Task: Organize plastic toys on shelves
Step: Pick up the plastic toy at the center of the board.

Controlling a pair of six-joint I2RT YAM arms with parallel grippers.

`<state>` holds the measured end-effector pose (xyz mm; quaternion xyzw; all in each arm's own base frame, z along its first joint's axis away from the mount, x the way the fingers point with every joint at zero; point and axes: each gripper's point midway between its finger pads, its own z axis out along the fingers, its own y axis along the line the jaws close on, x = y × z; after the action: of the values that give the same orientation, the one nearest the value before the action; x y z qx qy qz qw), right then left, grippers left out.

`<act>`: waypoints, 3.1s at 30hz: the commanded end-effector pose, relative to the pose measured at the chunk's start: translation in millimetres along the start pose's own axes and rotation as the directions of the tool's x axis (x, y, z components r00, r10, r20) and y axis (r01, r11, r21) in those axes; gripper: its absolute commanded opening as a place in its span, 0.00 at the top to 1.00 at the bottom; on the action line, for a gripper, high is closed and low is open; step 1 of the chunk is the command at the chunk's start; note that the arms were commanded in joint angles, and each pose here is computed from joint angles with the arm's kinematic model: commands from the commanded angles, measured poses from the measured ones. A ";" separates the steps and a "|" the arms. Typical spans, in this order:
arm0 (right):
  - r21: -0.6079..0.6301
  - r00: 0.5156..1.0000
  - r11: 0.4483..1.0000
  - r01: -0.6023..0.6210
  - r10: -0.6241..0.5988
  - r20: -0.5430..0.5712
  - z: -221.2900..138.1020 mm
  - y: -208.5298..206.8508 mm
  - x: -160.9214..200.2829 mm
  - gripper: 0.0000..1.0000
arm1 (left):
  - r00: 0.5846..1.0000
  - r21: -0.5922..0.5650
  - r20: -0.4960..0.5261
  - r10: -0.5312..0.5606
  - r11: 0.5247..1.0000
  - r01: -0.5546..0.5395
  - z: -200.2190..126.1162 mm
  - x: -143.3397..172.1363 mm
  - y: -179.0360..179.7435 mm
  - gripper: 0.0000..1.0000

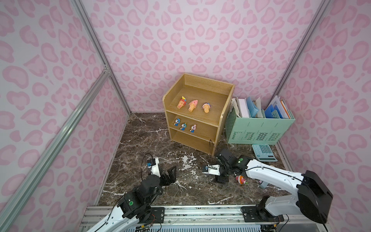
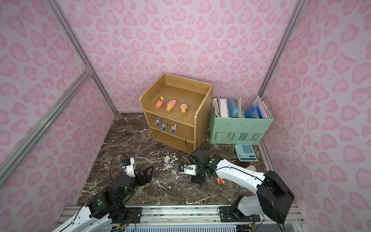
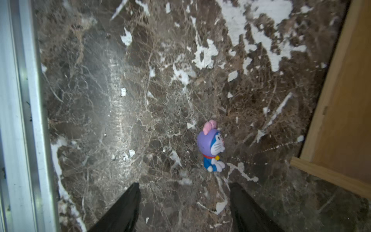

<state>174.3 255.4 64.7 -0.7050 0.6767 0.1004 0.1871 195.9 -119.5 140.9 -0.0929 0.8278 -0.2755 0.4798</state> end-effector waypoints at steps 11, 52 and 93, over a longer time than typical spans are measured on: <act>0.066 0.995 0.995 0.080 -0.076 -0.072 42.6 -32.9 -2.3 0.38 | 0.999 -0.018 0.043 -0.026 0.999 0.027 -19.4 -2.9 19.8 0.02; 0.104 0.057 0.029 -0.994 0.960 0.275 67.0 -16.7 -121.1 0.47 | 0.998 -0.015 0.056 -0.026 1.000 0.027 -44.0 -23.6 14.6 0.02; -0.366 0.081 0.479 -0.798 0.687 0.722 -77.5 -19.8 -8.1 0.52 | 0.845 -0.256 -0.526 -0.096 0.965 -0.050 102.3 117.7 -47.9 0.38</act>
<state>184.2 232.6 133.2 -0.1168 0.7857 0.4336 0.4255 216.9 -250.7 48.8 -0.0847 0.9503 -0.2057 0.2176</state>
